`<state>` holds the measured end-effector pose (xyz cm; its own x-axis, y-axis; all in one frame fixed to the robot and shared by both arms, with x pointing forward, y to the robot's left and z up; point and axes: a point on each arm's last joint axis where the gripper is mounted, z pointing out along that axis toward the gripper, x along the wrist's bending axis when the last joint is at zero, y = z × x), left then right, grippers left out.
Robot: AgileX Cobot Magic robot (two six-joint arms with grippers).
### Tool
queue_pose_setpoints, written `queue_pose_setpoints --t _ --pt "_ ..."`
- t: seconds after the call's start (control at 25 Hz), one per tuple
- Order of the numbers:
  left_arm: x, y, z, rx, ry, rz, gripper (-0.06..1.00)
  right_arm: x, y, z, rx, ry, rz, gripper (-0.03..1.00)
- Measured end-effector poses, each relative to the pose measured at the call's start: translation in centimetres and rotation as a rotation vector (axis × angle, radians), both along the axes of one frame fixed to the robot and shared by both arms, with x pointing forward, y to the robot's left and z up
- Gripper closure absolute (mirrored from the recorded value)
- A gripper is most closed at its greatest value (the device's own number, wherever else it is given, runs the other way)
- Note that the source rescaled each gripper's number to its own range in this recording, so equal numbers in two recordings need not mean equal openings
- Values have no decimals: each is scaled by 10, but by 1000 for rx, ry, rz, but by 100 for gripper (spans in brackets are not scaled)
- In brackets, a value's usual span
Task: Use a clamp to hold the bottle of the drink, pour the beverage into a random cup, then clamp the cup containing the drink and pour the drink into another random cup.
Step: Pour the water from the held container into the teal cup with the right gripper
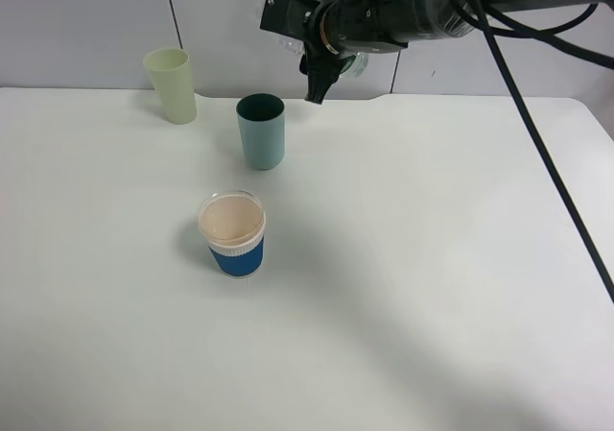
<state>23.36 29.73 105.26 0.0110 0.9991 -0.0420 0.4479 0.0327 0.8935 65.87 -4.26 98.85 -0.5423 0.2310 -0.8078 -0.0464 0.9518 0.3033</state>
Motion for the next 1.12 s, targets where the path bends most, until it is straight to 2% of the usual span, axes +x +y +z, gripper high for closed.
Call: queue_pose_setpoints --t 0.44,0.92,1.12 --pt "0 0 0 0 0 0 -6 3 -3 4 -144 -87 39 95" --pt "0 0 0 0 0 0 -6 4 -5 5 -180 -106 42 95" --pt "0 0 0 0 0 0 -6 5 -7 6 -225 -126 39 95"
